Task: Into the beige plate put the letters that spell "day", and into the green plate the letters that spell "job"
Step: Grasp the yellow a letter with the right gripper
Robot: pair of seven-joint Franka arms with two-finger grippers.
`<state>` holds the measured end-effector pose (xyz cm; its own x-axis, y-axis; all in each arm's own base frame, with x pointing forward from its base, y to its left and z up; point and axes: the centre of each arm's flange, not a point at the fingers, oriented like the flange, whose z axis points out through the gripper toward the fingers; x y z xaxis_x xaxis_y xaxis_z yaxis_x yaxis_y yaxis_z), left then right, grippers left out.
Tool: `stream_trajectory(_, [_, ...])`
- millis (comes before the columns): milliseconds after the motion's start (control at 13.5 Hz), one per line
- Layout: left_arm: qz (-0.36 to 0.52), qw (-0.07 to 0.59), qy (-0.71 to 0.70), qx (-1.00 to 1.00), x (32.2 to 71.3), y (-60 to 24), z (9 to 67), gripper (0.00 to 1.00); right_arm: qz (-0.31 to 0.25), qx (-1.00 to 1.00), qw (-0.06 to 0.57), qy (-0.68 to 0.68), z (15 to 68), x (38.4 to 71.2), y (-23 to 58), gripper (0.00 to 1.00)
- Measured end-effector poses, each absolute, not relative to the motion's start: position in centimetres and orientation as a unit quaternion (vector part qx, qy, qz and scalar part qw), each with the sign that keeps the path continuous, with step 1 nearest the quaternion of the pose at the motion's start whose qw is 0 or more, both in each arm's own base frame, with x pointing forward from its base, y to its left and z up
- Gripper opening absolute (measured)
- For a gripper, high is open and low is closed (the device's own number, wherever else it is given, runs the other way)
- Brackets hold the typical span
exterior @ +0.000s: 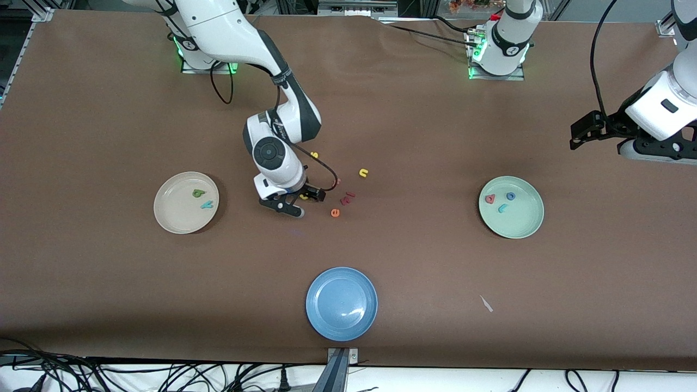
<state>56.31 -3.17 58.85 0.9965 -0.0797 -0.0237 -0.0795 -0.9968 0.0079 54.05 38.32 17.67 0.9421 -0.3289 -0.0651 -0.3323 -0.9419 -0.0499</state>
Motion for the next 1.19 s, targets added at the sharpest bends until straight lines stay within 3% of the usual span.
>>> stream_trajectory(148, [-0.012,0.003,-0.04,0.999,56.3,-3.22,58.85,1.0,0.026,-0.985,0.03,0.169,17.54,53.95,38.79,0.96])
stream_trajectory(297, [-0.012,0.003,-0.04,0.999,56.3,-3.22,58.85,1.0,0.026,-0.985,0.031,0.17,17.58,54.03,38.78,0.8])
stream_trajectory(371, [-0.012,0.003,-0.04,0.999,56.3,-3.22,58.85,1.0,0.025,-0.985,0.031,0.17,17.58,54.05,38.76,0.79])
stream_trajectory(593, [-0.012,0.003,-0.041,0.999,56.3,-3.23,58.85,1.0,0.024,-0.984,0.031,0.172,17.72,54.3,38.54,0.47])
stream_trajectory(667, [-0.012,0.003,-0.041,0.999,56.3,-3.24,58.85,1.0,0.023,-0.984,0.031,0.173,17.76,54.42,38.44,0.4])
stream_trajectory(742, [-0.012,0.003,-0.041,0.999,56.3,-3.24,58.85,1.0,0.023,-0.984,0.031,0.173,17.76,54.42,38.43,0.4])
stream_trajectory(890, [-0.012,0.003,-0.041,0.999,56.29,-3.3,58.86,1.0,0.022,-0.984,0.033,0.173,18.05,54.56,38.48,0.28])
stream_trajectory(1186, [-0.012,0.003,-0.042,0.999,56.29,-3.39,58.9,1.0,0.022,-0.984,0.033,0.174,18.01,54.71,38.46,0.28])
